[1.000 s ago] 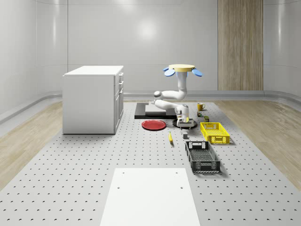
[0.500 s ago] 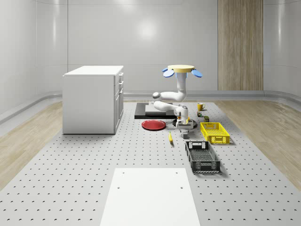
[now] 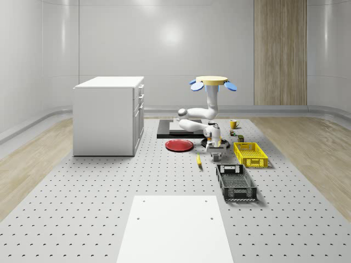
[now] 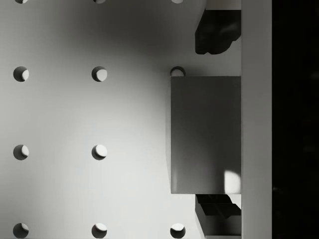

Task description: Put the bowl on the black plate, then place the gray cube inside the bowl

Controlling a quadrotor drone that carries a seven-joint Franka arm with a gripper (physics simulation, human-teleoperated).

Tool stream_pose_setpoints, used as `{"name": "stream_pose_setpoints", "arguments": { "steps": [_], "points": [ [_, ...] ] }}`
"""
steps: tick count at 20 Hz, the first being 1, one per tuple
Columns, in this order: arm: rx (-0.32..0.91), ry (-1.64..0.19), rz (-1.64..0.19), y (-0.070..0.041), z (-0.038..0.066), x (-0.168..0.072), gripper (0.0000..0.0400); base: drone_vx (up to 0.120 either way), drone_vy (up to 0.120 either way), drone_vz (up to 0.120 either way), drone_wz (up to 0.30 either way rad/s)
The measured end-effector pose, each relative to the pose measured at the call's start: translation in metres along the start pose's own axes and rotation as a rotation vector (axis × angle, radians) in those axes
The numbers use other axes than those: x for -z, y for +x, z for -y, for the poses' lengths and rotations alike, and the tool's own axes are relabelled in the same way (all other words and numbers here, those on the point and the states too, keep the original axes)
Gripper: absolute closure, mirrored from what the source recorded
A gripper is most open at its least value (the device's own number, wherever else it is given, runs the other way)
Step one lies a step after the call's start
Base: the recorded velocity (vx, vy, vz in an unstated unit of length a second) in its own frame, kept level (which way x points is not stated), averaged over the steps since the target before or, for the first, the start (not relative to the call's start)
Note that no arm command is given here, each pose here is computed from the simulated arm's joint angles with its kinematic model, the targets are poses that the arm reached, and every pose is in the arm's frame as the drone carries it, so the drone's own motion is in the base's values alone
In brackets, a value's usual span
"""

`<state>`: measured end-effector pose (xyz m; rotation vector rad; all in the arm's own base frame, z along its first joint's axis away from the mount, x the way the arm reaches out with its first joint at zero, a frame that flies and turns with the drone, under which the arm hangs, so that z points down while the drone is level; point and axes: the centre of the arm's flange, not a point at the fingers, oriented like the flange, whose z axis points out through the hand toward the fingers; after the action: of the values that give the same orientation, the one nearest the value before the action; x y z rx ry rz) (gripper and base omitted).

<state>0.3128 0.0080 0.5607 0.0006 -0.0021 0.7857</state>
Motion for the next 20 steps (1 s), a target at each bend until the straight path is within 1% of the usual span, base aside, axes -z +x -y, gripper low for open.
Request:
{"name": "stream_pose_setpoints", "arguments": {
  "steps": [2, 10, 20],
  "points": [
    [0.0, 0.0, 0.0, 0.0, 0.0, 0.0, 0.0, 0.08, 0.0, 0.0, 0.0],
    [0.0, 0.0, 0.0, 0.0017, -0.0017, -0.0004, 0.0, 0.0, 0.0, 0.0, 0.0],
    [0.0, 0.0, 0.0, 0.0027, -0.0027, -0.0084, 0.0, 0.0, 0.0, 0.0, 0.0]
  ]
}}
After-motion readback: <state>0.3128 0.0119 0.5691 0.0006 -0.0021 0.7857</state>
